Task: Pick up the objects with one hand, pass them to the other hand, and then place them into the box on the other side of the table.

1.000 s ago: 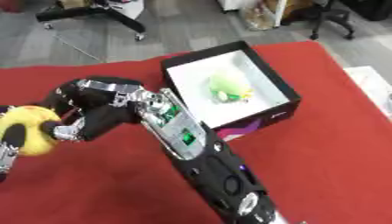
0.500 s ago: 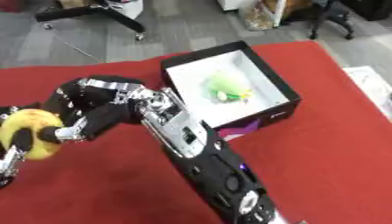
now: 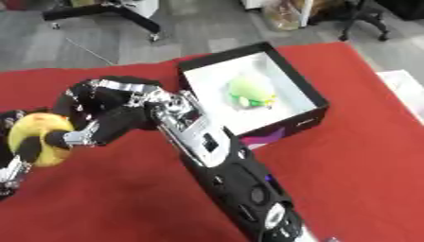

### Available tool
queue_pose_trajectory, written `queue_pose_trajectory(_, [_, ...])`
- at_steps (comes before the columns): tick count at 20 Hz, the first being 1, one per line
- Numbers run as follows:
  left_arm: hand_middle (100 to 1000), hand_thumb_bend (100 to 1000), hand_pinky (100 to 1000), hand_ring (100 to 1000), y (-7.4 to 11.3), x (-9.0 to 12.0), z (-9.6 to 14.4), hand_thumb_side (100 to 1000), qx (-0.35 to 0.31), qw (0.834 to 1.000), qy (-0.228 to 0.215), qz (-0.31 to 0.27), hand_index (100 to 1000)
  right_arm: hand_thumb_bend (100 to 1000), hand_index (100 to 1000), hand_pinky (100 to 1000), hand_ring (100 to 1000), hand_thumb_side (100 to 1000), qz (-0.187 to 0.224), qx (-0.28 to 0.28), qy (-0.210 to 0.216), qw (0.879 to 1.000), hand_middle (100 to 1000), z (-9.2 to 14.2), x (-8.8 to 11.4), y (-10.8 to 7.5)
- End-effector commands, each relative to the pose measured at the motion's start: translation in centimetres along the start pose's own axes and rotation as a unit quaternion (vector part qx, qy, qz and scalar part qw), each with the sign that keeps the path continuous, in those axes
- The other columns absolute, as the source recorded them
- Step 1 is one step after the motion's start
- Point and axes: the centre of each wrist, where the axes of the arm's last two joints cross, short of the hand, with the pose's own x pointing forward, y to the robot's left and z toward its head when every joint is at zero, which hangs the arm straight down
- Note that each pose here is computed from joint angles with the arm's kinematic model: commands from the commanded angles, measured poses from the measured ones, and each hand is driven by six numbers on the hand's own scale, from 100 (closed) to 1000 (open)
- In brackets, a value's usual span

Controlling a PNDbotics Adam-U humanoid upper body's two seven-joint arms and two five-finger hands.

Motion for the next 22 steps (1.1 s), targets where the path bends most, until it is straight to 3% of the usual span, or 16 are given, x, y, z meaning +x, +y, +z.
queue_pose_trajectory(1, [551, 512, 1000, 637, 1.1, 0.7, 0.1, 477, -0.006, 1.0, -0.01, -0.013, 735, 268, 453, 758, 660, 100, 0.011, -0.007, -0.02, 1.0, 525, 0.2, 1.5, -0.5])
queue_pose_trajectory(8, [580, 647, 1000, 665, 2.0, 0.5, 1.0, 574, -0.012, 1.0, -0.011, -0.021, 778, 272, 447, 758, 659, 100, 0.007, -0.016, -0.026, 1.0, 521, 0.6, 1.5, -0.8])
queue_pose_trajectory(16, [583, 646, 1000, 668, 3.4, 0.3, 2.4, 576, 0.015, 1.0, 0.007, -0.026, 782, 281, 449, 757, 661, 100, 0.017, -0.03, -0.029, 0.999, 521, 1.1, 1.6, -1.3])
queue_pose_trajectory(22, [581, 612, 1000, 667, 5.5, 0.0, 5.1, 543, 0.061, 0.996, 0.049, -0.042, 785, 308, 455, 757, 662, 100, 0.068, -0.071, -0.01, 0.995, 519, 3.1, 1.0, -3.4])
